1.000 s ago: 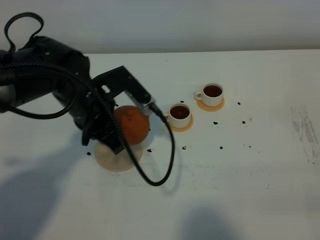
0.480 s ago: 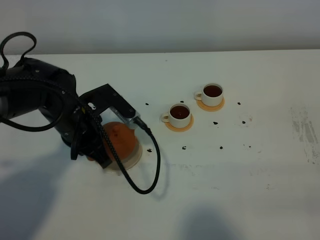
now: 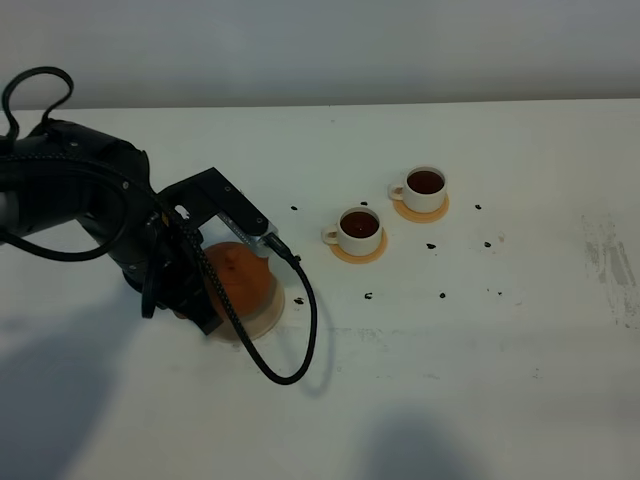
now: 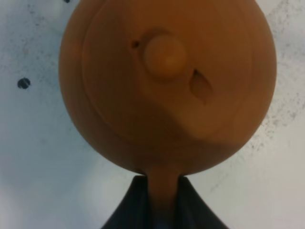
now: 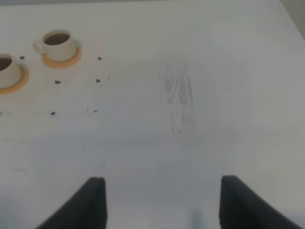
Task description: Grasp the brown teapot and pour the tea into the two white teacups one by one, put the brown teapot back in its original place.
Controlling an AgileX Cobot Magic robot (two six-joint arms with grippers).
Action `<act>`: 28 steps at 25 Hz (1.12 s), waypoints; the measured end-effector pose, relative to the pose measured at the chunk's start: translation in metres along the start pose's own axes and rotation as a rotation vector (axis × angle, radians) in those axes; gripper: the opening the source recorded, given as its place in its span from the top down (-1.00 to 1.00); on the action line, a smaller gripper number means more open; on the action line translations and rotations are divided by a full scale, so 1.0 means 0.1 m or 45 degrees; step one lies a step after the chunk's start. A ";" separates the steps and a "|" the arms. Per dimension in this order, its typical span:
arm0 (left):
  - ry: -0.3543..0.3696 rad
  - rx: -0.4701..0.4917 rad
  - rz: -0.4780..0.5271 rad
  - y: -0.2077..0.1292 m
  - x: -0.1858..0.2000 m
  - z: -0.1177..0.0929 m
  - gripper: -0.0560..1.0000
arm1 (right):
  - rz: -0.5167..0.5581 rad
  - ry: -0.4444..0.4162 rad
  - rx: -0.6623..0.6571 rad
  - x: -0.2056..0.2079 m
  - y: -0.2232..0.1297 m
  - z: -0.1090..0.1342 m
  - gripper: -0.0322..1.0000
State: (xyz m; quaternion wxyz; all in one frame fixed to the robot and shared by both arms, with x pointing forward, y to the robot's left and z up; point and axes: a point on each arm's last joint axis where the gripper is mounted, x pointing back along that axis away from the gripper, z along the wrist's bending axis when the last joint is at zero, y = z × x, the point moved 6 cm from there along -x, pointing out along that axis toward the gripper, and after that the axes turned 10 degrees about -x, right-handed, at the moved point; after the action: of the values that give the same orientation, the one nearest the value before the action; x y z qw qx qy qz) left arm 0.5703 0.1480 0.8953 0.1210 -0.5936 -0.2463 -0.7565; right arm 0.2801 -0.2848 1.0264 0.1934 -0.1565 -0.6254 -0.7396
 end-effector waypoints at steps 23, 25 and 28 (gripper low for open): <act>-0.025 -0.024 0.035 -0.03 -0.20 -0.02 0.75 | 0.000 0.000 0.000 0.00 0.00 0.00 -0.03; -0.027 -0.024 0.037 -0.03 -0.20 -0.02 0.75 | 0.000 0.000 0.000 0.00 0.00 0.00 -0.03; -0.027 -0.025 0.038 -0.03 -0.20 -0.02 0.74 | 0.000 0.000 0.000 0.00 0.00 0.00 -0.03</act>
State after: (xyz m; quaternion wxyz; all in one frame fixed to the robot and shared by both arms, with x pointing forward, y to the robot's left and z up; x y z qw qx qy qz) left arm 0.5723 0.1472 0.8753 0.1239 -0.6065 -0.2312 -0.7506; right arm 0.2801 -0.2848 1.0264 0.1934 -0.1565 -0.6254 -0.7396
